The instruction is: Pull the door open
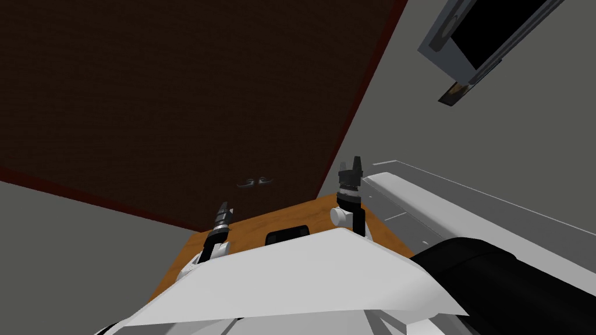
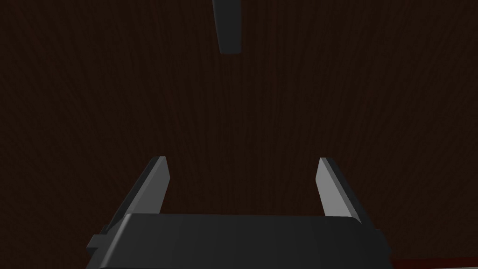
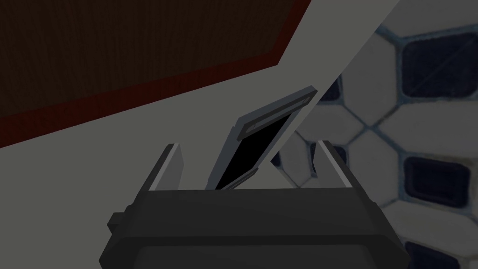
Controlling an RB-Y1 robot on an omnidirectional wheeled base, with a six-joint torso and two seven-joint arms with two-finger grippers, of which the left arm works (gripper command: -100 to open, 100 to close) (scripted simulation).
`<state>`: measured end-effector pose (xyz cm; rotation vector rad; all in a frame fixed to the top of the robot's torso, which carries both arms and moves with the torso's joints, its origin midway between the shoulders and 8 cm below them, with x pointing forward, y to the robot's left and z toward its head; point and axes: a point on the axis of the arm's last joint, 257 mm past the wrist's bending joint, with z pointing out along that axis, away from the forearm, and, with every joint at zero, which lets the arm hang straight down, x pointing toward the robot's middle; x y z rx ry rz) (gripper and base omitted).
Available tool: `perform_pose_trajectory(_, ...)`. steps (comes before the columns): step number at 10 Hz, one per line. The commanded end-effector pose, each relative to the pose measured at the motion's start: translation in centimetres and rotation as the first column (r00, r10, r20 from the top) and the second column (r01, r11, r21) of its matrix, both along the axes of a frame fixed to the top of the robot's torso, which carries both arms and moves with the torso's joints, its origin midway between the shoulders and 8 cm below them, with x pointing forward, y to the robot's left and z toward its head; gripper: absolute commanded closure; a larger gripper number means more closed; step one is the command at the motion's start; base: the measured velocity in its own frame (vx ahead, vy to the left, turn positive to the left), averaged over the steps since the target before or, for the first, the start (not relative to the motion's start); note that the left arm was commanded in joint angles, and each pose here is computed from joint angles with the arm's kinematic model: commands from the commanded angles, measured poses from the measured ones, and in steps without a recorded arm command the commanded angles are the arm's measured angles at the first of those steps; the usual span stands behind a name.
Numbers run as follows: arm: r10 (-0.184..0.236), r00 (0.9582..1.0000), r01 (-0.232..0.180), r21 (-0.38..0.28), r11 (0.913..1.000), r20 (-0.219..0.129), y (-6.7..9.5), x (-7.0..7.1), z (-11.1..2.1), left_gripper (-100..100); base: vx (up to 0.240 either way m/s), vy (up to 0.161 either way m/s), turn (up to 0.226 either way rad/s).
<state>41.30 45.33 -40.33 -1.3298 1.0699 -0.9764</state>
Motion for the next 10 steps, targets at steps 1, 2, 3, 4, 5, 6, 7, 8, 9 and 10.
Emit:
perform_pose_trajectory(1, 0.022, 0.9998, -0.022, 0.003, 0.9997, -0.003, 1.1, -0.4, -0.2, -100, 0.024, 0.022, -0.079)
perform_pose_trajectory(2, 0.023, 0.9997, -0.023, 0.003, 0.9997, -0.006, 1.1, -0.5, -0.3, -100, 0.011, 0.013, 0.018)
perform_pose_trajectory(3, 0.024, 0.9997, -0.024, 0.003, 0.9997, -0.009, 1.2, -0.6, -0.4, -100, 0.003, 0.004, 0.013)
perform_pose_trajectory(4, 0.066, 0.9977, -0.066, 0.008, 0.9978, -0.014, 3.1, -1.8, -0.4, -100, 0.039, 0.029, -0.151)
perform_pose_trajectory(5, 0.065, 0.9978, -0.065, 0.009, 0.9979, -0.011, 3.1, -1.7, -0.3, -100, 0.043, 0.041, -0.103)
perform_pose_trajectory(6, 0.066, 0.9977, -0.066, 0.008, 0.9978, -0.014, 3.1, -1.8, -0.4, -100, 0.016, 0.022, -0.012)
perform_pose_trajectory(7, 0.1, 0.9949, -0.1, 0.01, 0.9949, -0.011, 4.6, -2.6, -0.3, -100, 0.073, 0.06, -0.241)
perform_pose_trajectory(8, 0.108, 0.9942, -0.108, 0.007, 0.9942, -0.004, 4.7, -2.5, -0.1, -100, 0.149, 0.107, -0.276)
perform_pose_trajectory(9, 0.103, 0.9946, -0.103, 0.0, 0.9947, 0.009, 4.1, -1.9, 0.2, -100, 0.204, 0.126, -0.236)
perform_pose_trajectory(10, 0.085, 0.9961, -0.084, -0.011, 0.9964, 0.027, 2.7, -0.8, 0.5, -100, 0.214, 0.089, -0.257)
